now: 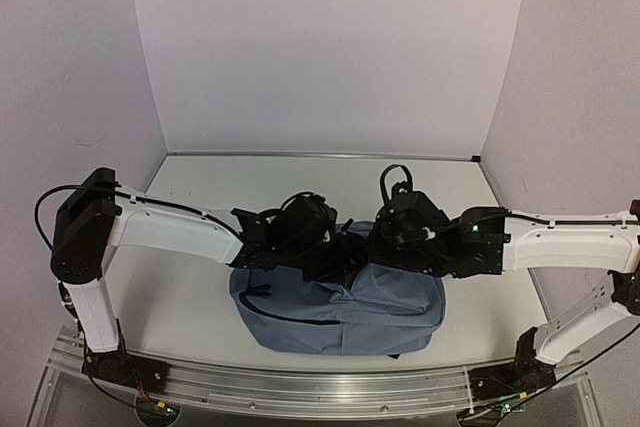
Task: Pack the student bag
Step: Place the personal item in the student bag.
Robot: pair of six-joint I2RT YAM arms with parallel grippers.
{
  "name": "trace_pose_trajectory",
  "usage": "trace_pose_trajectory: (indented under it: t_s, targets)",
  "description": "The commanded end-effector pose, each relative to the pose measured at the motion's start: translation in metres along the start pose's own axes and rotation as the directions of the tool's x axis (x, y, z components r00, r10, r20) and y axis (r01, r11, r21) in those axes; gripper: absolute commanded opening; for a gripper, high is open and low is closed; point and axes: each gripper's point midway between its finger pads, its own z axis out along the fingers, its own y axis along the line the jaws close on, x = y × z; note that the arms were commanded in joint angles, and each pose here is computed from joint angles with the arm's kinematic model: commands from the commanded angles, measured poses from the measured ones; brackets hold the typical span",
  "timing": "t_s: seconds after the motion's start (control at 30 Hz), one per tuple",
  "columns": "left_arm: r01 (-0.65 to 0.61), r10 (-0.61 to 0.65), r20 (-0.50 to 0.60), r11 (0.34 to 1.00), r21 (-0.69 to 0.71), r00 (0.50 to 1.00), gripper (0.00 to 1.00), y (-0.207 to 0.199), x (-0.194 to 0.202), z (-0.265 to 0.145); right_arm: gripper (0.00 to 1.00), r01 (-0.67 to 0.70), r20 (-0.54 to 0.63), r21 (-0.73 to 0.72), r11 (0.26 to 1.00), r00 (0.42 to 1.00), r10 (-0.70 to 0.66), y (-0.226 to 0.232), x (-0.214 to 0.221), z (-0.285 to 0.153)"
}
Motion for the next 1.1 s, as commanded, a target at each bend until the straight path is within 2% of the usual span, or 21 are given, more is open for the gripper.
trace_pose_trajectory:
  t_s: [0.0, 0.13, 0.3, 0.47, 0.7, 0.9, 1.07]
  targets:
    - [-0.040, 0.040, -0.036, 0.999, 0.002, 0.999, 0.25, -0.012, 0.008, 0.007, 0.00, -0.062, 0.078, -0.096, 0.993, 0.995, 0.070, 0.028, -0.030, -0.016]
    - [-0.054, 0.054, -0.028, 0.999, -0.002, 0.998, 0.31, -0.015, 0.008, 0.006, 0.00, -0.062, 0.079, -0.096, 0.993, 0.994, 0.069, 0.028, -0.030, -0.016]
    - [-0.055, 0.059, 0.056, 0.996, -0.064, 0.997, 0.42, -0.002, -0.004, -0.014, 0.00, -0.062, 0.081, -0.092, 0.994, 0.994, 0.070, 0.027, -0.030, -0.015]
    - [-0.069, 0.077, 0.051, 0.988, -0.136, 0.996, 0.49, 0.010, -0.004, -0.025, 0.00, -0.054, 0.073, -0.088, 0.995, 0.995, 0.061, 0.028, -0.027, -0.012]
    - [-0.072, 0.073, 0.001, 0.989, -0.128, 0.997, 0.43, 0.012, 0.006, -0.014, 0.00, -0.057, 0.070, -0.087, 0.995, 0.996, 0.063, 0.028, -0.026, -0.011]
    - [-0.099, 0.098, -0.065, 0.995, -0.014, 0.993, 0.32, -0.009, 0.017, 0.003, 0.00, -0.064, 0.077, -0.091, 0.994, 0.994, 0.071, 0.025, -0.028, -0.015]
    - [-0.119, 0.124, -0.120, 0.992, 0.047, 0.985, 0.27, -0.023, 0.026, 0.022, 0.00, -0.068, 0.076, -0.094, 0.993, 0.994, 0.075, 0.025, -0.028, -0.016]
